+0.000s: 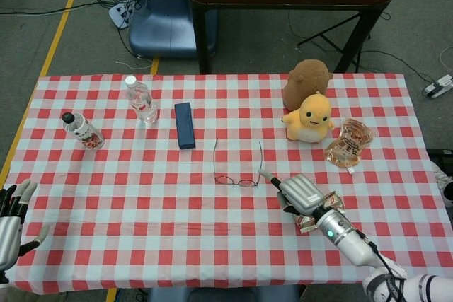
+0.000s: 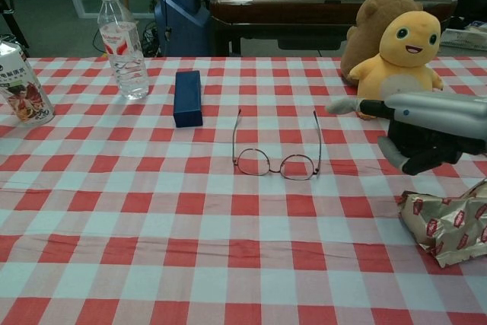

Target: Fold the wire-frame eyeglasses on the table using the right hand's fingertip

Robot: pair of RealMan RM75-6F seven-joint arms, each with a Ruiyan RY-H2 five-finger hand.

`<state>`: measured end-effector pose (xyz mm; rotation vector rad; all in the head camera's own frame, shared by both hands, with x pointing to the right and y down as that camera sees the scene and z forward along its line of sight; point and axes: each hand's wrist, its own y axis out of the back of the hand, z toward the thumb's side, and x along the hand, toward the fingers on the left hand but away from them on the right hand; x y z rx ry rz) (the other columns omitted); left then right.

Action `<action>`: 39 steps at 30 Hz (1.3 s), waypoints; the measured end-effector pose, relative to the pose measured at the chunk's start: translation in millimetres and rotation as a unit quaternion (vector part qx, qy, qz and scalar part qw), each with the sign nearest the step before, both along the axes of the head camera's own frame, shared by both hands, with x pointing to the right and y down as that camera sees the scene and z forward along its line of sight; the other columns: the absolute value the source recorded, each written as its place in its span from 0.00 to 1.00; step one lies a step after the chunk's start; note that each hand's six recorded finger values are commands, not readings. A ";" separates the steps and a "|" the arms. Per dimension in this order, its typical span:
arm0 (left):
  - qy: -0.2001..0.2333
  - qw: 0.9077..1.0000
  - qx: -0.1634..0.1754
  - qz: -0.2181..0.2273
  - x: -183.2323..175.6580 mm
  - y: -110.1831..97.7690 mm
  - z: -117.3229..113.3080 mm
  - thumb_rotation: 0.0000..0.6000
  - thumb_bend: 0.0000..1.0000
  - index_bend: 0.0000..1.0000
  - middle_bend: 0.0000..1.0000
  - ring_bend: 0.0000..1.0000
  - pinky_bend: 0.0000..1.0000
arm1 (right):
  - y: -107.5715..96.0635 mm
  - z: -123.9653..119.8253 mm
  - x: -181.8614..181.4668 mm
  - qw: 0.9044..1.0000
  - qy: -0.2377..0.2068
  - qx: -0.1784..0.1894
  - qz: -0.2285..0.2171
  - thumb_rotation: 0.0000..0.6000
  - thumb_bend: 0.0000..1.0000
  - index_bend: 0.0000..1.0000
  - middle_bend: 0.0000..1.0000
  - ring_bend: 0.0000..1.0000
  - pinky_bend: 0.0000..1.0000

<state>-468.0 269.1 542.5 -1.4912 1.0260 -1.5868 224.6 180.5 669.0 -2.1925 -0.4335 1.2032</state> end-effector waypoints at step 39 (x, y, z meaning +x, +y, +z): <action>-0.007 1.000 -0.012 -0.009 -5.8 7.3 2.7 1.00 0.28 0.00 0.00 0.00 0.00 | 22.5 56.5 -35.7 0.997 0.030 -0.054 -0.041 1.00 0.80 0.00 1.00 1.00 1.00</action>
